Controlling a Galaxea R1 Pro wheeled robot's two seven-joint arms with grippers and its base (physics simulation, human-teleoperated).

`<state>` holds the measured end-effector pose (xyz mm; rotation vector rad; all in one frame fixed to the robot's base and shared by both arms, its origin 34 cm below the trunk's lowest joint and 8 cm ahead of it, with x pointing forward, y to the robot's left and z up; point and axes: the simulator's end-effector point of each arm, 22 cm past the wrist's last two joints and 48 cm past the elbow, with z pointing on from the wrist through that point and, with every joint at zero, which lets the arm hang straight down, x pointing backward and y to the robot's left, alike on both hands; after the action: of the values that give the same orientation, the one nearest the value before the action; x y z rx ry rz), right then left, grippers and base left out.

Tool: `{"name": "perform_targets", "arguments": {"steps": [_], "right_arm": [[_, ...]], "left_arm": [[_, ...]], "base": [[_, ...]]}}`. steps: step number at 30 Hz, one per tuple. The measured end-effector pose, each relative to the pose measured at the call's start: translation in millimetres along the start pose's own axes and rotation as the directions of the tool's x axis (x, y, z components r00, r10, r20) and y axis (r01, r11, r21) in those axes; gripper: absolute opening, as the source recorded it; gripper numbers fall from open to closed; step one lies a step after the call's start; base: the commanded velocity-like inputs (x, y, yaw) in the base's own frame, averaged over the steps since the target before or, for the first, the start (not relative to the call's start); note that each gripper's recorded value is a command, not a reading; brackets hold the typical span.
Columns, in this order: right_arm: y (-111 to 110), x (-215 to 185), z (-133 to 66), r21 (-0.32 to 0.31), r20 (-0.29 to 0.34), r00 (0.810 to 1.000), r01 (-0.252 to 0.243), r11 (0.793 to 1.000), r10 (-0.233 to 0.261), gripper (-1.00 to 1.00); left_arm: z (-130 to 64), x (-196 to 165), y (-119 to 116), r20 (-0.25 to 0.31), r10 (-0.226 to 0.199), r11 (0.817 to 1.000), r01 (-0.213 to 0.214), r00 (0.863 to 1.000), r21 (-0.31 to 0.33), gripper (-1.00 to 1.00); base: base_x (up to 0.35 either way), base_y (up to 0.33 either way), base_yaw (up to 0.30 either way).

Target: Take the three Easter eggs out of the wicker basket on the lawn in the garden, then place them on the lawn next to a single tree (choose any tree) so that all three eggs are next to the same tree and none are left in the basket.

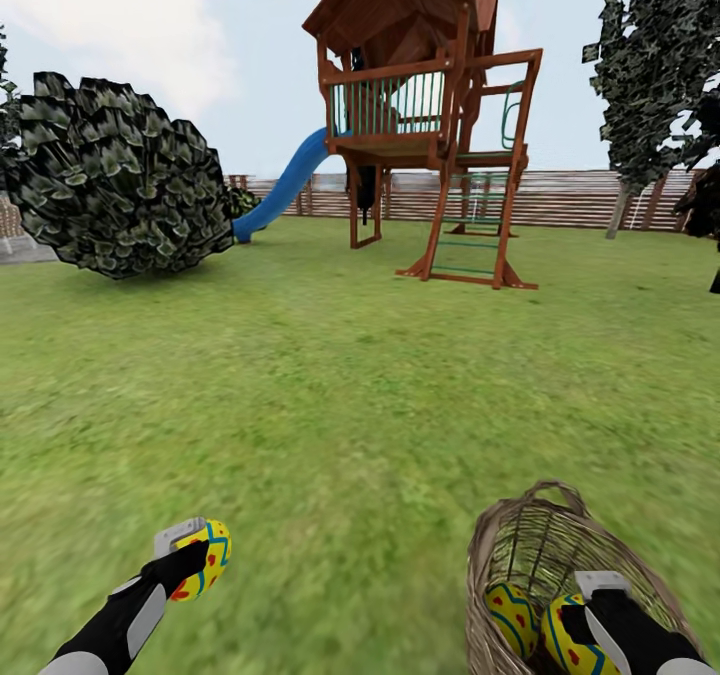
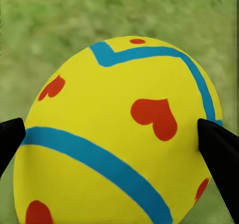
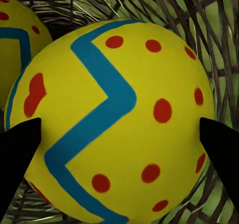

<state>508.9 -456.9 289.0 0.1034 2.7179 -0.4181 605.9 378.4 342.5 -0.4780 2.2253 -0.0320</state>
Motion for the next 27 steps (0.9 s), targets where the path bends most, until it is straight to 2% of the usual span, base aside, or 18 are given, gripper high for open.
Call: {"name": "perform_targets", "arguments": {"steps": [5,27], "right_arm": [[-2.0,-7.6,-6.6,0.0,0.019,1.0,-0.006,1.0,0.006,-1.0],[-14.0,-39.3,-45.4,-0.001,0.02,1.0,-0.007,1.0,0.007,-1.0]], "left_arm": [[-4.9,-10.1,-3.4,0.019,-0.004,1.0,0.003,1.0,0.008,-1.0],[-27.0,-54.0,-16.7,0.018,-0.004,1.0,0.004,1.0,0.007,-1.0]], "base": [[0.0,0.0,0.0],[0.0,0.0,0.0]]}}
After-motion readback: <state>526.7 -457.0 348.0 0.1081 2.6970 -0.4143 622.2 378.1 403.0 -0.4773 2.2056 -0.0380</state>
